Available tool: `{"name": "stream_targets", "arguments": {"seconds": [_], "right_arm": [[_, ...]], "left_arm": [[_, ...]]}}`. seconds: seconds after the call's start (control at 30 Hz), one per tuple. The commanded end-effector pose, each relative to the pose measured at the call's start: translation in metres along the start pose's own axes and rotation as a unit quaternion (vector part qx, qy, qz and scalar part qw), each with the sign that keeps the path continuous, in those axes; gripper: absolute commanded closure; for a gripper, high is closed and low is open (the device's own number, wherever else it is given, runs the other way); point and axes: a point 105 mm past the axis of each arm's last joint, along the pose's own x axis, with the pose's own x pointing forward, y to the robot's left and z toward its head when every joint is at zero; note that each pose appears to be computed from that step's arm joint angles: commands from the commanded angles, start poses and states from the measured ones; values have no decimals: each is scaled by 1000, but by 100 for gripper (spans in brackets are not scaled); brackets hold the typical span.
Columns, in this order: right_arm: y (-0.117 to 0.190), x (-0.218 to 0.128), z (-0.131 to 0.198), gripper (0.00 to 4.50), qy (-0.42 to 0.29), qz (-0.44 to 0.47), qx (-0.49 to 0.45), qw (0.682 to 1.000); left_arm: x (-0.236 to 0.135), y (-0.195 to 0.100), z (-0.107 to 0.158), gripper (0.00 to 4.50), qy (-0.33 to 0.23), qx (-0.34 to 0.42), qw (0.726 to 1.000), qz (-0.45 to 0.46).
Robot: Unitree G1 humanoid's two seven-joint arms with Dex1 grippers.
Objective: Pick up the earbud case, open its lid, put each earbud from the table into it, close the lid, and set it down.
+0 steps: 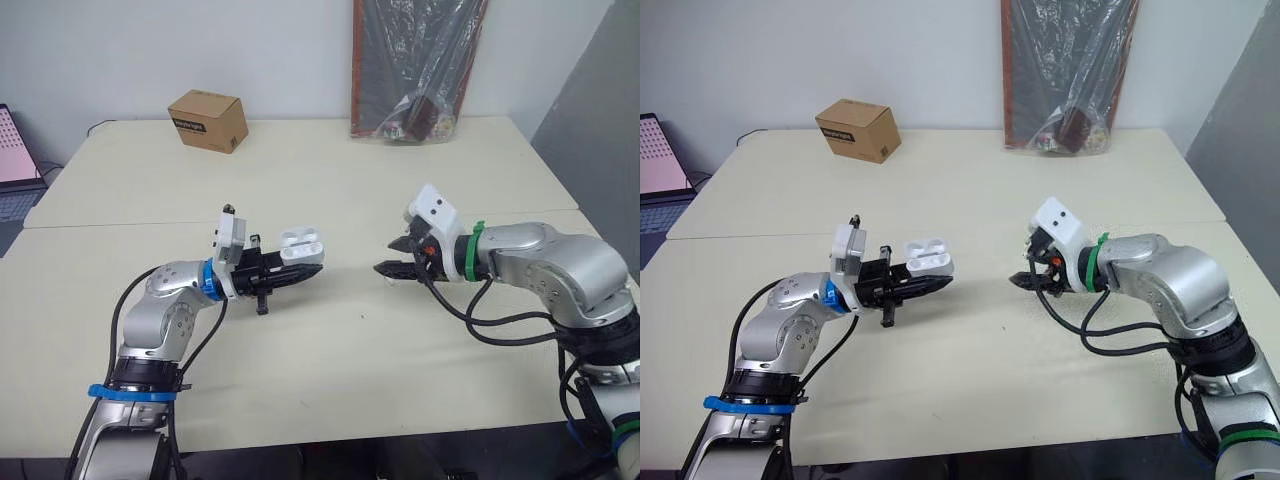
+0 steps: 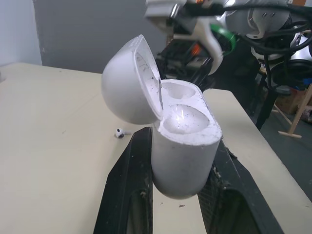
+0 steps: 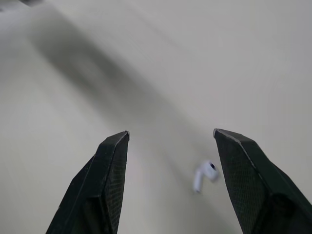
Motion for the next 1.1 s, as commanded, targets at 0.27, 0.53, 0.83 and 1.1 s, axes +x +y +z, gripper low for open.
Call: {"name": "stream_targets", "arguments": {"seconds": [0.27,0.53,0.83,1.1], "right_arm": [[-15,23,-17,164,41,-67,43,996],[-10,35,-22,164,49,-83,59,994],[-6,41,-28,164,54,-83,66,993],[-6,42,-31,164,58,-85,69,992]], "left_arm": [[0,-3,12,373,-13,16,1000,-5],[3,-5,11,373,-13,13,1000,-9],[2,-7,10,373,-9,10,1000,-12],[2,-9,10,373,-9,6,1000,-18]]}}
